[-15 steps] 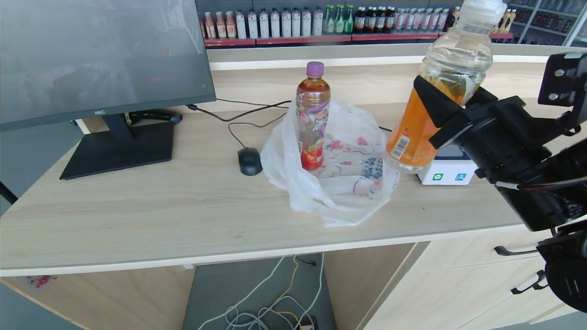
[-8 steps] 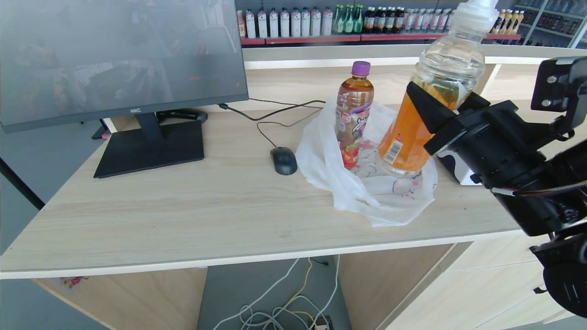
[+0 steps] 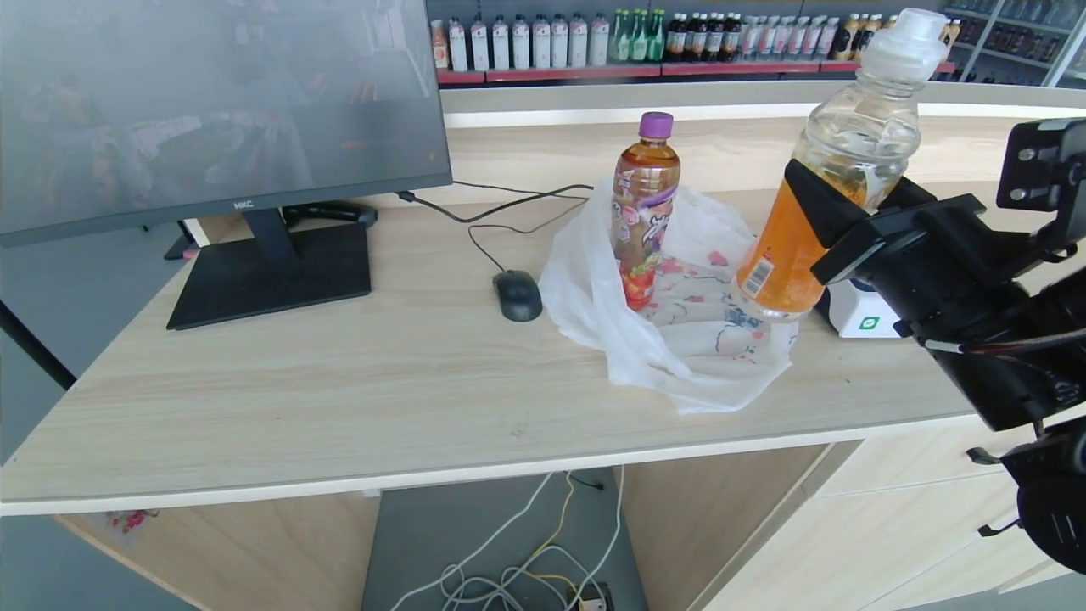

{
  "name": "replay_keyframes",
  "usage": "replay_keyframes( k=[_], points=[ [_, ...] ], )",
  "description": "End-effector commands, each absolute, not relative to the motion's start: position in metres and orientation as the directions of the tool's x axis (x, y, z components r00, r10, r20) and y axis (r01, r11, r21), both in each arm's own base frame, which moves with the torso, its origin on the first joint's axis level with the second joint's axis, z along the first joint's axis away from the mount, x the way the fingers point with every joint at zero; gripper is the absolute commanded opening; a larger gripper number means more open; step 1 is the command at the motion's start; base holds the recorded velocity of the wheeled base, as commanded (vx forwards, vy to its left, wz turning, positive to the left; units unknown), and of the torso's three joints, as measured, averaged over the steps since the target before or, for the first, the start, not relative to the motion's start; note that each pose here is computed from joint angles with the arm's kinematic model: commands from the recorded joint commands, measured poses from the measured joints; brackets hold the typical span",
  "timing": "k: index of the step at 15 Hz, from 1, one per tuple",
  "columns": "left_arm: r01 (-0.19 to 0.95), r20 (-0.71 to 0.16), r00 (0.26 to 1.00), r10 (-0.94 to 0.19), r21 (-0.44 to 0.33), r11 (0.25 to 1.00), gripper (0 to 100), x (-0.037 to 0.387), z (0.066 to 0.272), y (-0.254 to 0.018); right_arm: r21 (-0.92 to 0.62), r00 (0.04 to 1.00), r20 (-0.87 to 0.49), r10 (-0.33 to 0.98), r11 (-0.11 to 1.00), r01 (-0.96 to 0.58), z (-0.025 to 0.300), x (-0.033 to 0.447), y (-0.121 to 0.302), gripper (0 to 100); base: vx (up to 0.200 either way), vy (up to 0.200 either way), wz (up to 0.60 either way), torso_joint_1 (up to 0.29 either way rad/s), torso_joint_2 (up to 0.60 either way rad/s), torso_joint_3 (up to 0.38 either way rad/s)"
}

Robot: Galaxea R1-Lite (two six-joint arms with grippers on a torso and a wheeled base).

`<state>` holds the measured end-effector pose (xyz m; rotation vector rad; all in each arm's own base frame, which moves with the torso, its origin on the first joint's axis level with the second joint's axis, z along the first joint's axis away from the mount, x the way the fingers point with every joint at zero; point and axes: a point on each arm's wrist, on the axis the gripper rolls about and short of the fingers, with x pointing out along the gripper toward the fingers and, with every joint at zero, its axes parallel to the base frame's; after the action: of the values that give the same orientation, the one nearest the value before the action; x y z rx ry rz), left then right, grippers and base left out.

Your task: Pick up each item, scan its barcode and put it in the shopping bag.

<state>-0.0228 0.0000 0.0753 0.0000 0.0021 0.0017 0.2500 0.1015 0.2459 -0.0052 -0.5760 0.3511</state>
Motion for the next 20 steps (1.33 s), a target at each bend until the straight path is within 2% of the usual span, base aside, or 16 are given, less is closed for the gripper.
replay_keyframes(
  k=[1,14,20],
  points=[
    [0.000,-0.002,1.000,0.000,0.000,1.000,100,-0.023,0.075,0.000,-0.104,0.795,0.518,0.317,0.945,-0.309,0.241,0.256,0.099,0,0.000,0.000,0.00,0.000,0.00,0.000],
    [-0.002,-0.002,1.000,0.002,0.000,1.000,100,-0.023,0.075,0.000,-0.108,0.832,0.437,0.343,0.938,-0.330,0.211,0.290,0.116,0,0.000,0.000,0.00,0.000,0.00,0.000],
    [-0.003,-0.002,1.000,0.003,0.000,1.000,100,-0.023,0.075,0.000,-0.106,0.818,0.467,0.336,0.940,-0.325,0.210,0.320,0.127,0,0.000,0.000,0.00,0.000,0.00,0.000]
  ],
)
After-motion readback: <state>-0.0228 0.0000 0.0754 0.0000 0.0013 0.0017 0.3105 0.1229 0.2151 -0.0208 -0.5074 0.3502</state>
